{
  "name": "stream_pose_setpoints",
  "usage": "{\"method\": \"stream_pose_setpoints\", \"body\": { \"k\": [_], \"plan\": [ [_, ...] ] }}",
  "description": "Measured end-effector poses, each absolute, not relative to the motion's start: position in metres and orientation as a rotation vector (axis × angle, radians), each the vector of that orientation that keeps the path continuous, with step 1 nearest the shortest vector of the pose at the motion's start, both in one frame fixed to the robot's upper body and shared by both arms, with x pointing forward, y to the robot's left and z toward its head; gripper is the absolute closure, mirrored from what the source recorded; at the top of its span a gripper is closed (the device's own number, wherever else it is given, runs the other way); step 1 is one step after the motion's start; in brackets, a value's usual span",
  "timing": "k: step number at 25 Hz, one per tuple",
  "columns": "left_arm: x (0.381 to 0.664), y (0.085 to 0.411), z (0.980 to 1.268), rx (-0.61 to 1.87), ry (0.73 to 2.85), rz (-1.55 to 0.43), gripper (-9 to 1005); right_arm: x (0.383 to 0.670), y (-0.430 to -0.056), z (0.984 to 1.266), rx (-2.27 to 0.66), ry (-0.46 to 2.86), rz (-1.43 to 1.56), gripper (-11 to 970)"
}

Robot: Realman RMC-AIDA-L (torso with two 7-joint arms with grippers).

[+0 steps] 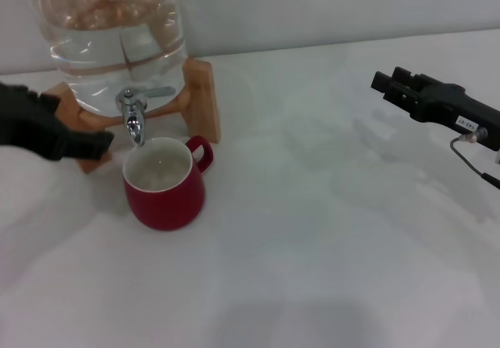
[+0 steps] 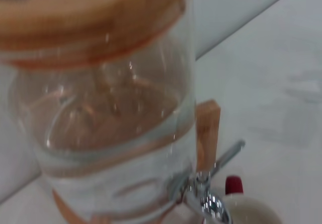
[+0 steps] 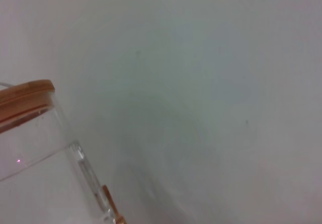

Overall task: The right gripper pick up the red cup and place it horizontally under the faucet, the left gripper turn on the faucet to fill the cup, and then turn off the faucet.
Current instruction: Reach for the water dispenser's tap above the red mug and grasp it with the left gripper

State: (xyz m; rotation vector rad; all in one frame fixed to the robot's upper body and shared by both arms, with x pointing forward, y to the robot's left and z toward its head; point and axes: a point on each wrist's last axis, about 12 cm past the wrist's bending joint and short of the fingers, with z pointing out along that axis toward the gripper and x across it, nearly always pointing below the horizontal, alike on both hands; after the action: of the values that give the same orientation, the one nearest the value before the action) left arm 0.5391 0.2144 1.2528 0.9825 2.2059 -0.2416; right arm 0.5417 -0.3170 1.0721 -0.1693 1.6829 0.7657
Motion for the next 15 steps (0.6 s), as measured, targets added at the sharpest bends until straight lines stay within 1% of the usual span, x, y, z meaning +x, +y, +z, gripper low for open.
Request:
{"method": "stream_pose_setpoints", "body": {
  "k": [10, 15],
  "plan": [
    [0.558, 0.192, 1.278, 1.015, 2.183, -0.264, 120, 0.545, -0.312, 1.073, -0.221, 1.701, 0.760, 443],
    [0.566, 0.183, 1.283, 1.046, 2.202, -0.296, 120, 0.546, -0.312, 1.073, -0.222, 1.701, 0.761, 443]
  ]
}}
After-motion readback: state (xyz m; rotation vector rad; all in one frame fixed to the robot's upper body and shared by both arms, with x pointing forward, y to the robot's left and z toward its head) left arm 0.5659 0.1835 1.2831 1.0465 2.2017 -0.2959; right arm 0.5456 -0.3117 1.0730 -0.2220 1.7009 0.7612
